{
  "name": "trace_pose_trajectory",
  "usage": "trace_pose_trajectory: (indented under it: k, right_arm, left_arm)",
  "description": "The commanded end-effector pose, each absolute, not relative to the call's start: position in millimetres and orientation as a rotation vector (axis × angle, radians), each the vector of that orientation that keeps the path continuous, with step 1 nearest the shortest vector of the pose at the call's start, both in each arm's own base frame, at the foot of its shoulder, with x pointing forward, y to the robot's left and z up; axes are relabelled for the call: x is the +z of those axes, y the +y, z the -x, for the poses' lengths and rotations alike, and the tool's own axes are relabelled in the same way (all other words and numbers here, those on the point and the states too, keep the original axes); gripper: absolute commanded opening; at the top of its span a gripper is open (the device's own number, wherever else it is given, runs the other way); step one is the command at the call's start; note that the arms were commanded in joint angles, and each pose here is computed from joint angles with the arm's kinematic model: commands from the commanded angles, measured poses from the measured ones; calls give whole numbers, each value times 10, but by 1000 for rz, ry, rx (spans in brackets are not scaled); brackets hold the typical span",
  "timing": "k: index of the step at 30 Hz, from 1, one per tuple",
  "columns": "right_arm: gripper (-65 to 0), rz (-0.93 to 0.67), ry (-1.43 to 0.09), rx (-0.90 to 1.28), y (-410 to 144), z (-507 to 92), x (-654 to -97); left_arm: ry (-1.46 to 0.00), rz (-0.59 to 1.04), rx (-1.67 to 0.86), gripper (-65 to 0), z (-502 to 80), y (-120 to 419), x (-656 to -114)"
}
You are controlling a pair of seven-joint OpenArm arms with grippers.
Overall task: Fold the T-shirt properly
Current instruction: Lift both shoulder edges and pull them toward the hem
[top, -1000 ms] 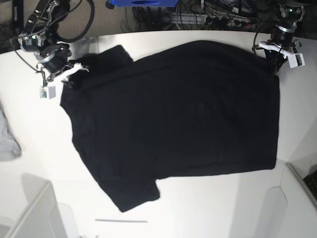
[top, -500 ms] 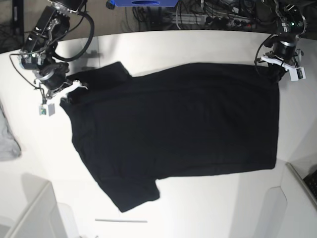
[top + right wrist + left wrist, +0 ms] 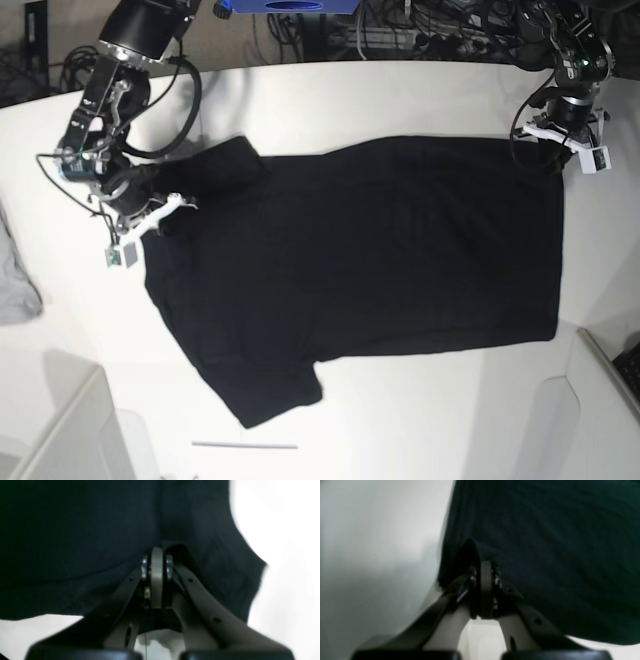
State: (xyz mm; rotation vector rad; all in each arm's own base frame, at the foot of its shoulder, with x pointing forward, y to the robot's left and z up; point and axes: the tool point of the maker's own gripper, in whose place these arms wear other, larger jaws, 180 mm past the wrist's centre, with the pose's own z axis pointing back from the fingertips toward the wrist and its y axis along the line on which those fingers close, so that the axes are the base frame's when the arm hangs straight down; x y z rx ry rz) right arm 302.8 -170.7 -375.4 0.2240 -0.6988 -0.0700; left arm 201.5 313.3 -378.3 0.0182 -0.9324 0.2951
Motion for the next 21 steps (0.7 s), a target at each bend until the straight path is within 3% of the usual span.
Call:
trace_pose_trajectory:
  k: [1,21]
  right_arm:
    - [-650,-215,-754,-59,-1726,-3166,-3617]
    - [-650,-251,-733,-70,-1677,-3533,-3678]
  left_arm:
    - [-954,-25,285,-650,-2054,3165,-3689]
    - [-984,-48,372,-650,-2303,3332,-3547]
